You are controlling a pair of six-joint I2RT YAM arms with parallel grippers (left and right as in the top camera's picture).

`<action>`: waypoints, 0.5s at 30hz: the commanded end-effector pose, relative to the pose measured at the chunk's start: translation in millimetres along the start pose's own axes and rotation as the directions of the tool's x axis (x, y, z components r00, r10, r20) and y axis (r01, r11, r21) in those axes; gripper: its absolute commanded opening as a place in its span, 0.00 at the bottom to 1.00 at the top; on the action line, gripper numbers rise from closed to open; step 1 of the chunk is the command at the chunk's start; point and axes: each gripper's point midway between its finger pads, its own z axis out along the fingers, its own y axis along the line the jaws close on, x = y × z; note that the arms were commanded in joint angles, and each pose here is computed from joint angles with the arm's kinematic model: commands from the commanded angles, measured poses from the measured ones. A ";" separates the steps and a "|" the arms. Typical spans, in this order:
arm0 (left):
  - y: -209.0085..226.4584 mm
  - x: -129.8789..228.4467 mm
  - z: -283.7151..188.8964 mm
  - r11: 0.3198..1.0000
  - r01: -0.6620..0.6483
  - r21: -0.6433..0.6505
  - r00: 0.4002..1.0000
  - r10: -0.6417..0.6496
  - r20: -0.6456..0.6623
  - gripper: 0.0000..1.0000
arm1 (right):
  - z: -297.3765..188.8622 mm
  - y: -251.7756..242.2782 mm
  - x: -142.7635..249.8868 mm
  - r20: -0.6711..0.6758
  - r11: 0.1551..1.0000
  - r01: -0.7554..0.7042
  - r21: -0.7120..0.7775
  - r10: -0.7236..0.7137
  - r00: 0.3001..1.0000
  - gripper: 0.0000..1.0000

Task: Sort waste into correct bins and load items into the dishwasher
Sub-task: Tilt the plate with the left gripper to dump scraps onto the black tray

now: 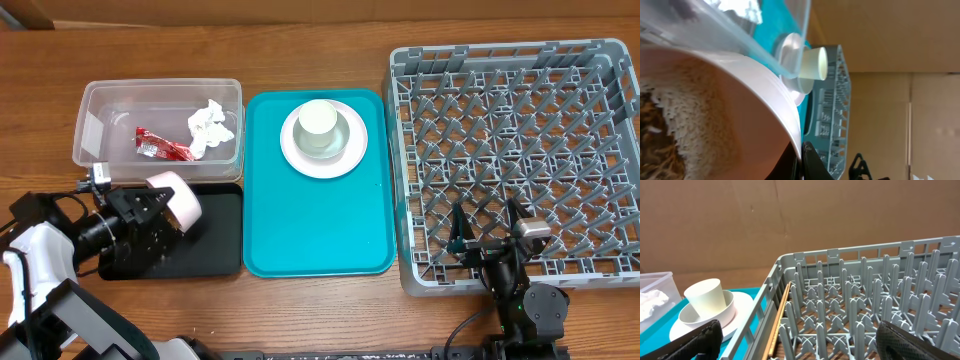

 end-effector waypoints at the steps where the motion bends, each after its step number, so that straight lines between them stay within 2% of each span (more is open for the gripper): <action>1: -18.7 0.6 -2.0 0.992 -0.068 0.107 0.997 0.065 0.030 0.04 | 0.1 -0.5 1.6 0.005 1.000 0.003 0.000 -0.003 1.000 1.00; 15: -20.5 -4.7 -13.6 0.989 -0.036 0.140 0.997 0.026 0.075 0.04 | 0.1 -0.5 1.5 0.005 1.000 0.003 0.000 -0.003 1.000 1.00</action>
